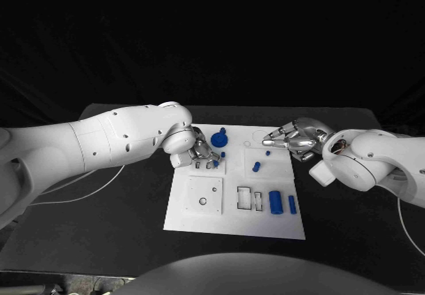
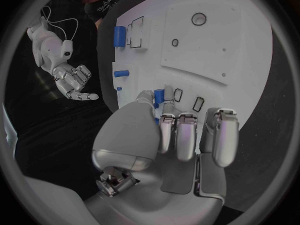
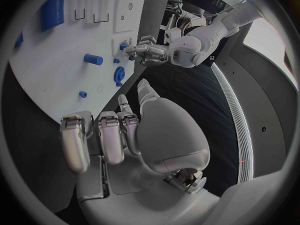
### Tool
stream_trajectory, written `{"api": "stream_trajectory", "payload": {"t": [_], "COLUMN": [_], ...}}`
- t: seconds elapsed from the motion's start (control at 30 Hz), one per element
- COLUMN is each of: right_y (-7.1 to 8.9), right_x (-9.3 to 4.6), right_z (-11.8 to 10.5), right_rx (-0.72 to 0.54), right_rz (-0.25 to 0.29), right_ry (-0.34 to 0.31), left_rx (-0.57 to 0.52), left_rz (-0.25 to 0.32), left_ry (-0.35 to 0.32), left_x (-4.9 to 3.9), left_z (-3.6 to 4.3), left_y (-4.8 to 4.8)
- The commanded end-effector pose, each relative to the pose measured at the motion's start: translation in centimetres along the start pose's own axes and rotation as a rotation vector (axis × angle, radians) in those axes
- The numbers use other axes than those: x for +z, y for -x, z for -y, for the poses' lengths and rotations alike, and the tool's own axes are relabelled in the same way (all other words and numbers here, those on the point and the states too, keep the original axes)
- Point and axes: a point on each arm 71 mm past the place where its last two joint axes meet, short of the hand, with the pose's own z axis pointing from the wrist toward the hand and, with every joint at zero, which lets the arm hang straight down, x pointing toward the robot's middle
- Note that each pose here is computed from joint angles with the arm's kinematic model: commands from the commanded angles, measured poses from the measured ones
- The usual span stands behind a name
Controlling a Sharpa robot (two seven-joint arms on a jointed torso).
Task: Assemble the parts on the task board
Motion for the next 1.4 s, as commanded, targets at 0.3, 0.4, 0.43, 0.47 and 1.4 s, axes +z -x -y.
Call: {"api": "stream_trajectory", "payload": {"t": [0.3,0.4,0.43,0.47,1.4], "right_y": [0.0,0.0,0.0,0.0,0.0], "right_x": [0.0,0.0,0.0,0.0,0.1], "right_z": [0.2,0.3,0.3,0.4,1.1], "right_rx": [-0.004,-0.004,-0.004,-0.003,-0.001], "right_rz": [-0.012,-0.012,-0.012,-0.012,-0.013], "right_ry": [-0.007,-0.010,-0.011,-0.012,-0.030], "left_rx": [-0.006,-0.010,-0.012,-0.013,0.031], "left_rz": [0.015,0.018,0.020,0.021,-0.023], "left_ry": [0.103,0.096,0.093,0.090,0.031], "left_x": [-0.12,-0.14,-0.14,-0.15,-3.19], "left_z": [-0.96,-1.01,-1.01,-1.02,-2.94], "left_y": [0.11,0.16,0.17,0.18,1.55]}}
